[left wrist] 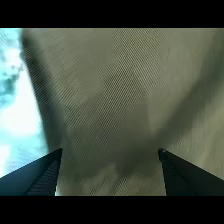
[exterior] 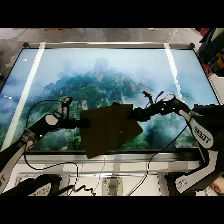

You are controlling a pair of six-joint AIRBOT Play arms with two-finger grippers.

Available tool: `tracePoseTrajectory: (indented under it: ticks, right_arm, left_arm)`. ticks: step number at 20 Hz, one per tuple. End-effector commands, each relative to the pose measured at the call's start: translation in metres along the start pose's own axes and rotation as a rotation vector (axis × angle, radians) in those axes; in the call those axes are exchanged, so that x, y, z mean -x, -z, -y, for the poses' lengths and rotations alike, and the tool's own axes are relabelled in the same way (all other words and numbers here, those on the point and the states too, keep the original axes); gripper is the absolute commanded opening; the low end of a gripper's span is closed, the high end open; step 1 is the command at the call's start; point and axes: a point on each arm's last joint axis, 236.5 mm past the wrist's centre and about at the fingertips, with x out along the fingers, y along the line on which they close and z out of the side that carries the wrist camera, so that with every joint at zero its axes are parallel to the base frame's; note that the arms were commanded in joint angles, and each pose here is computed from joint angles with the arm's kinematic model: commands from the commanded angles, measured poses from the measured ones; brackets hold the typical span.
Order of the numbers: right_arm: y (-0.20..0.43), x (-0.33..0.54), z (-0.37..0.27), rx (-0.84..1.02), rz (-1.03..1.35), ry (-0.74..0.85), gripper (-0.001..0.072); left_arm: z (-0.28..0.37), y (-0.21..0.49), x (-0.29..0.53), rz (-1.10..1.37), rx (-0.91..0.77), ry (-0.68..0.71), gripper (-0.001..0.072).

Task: Fold the clothes and pants, and hang the long-sleeved shirts on hangers.

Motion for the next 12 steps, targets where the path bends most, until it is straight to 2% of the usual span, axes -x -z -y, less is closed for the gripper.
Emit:
tracePoseTrajectory:
  ticks: [1,2,4,5,6,9,12]
  right_arm:
    - [0.005,-0.031,-0.040,0.136,-0.026,-0.071,0.0616]
    - [0.007,-0.037,-0.047,0.162,-0.032,-0.084,0.0535]
    - [0.008,-0.046,-0.062,0.209,-0.037,-0.102,0.0249]
    - [0.007,-0.048,-0.069,0.232,-0.039,-0.102,0.0132]
    - [0.002,-0.048,-0.076,0.256,-0.033,-0.103,0.0057]
    - [-0.027,-0.019,-0.103,0.346,0.058,-0.089,0.0035]
    - [-0.064,0.049,-0.117,0.368,0.218,0.032,0.0035]
  left_arm:
    - [-0.013,0.011,-0.018,-0.042,0.021,-0.025,0.0698]
    - [-0.013,0.012,-0.019,-0.045,0.022,-0.025,0.0698]
    - [-0.013,0.010,-0.018,-0.041,0.021,-0.025,0.0698]
    - [-0.013,0.010,-0.018,-0.039,0.020,-0.024,0.0698]
    - [-0.012,0.008,-0.017,-0.037,0.019,-0.024,0.0699]
    - [-0.002,-0.011,-0.005,-0.022,-0.059,-0.007,0.0700]
    - [0.016,-0.060,0.038,0.062,-0.212,-0.019,0.0699]
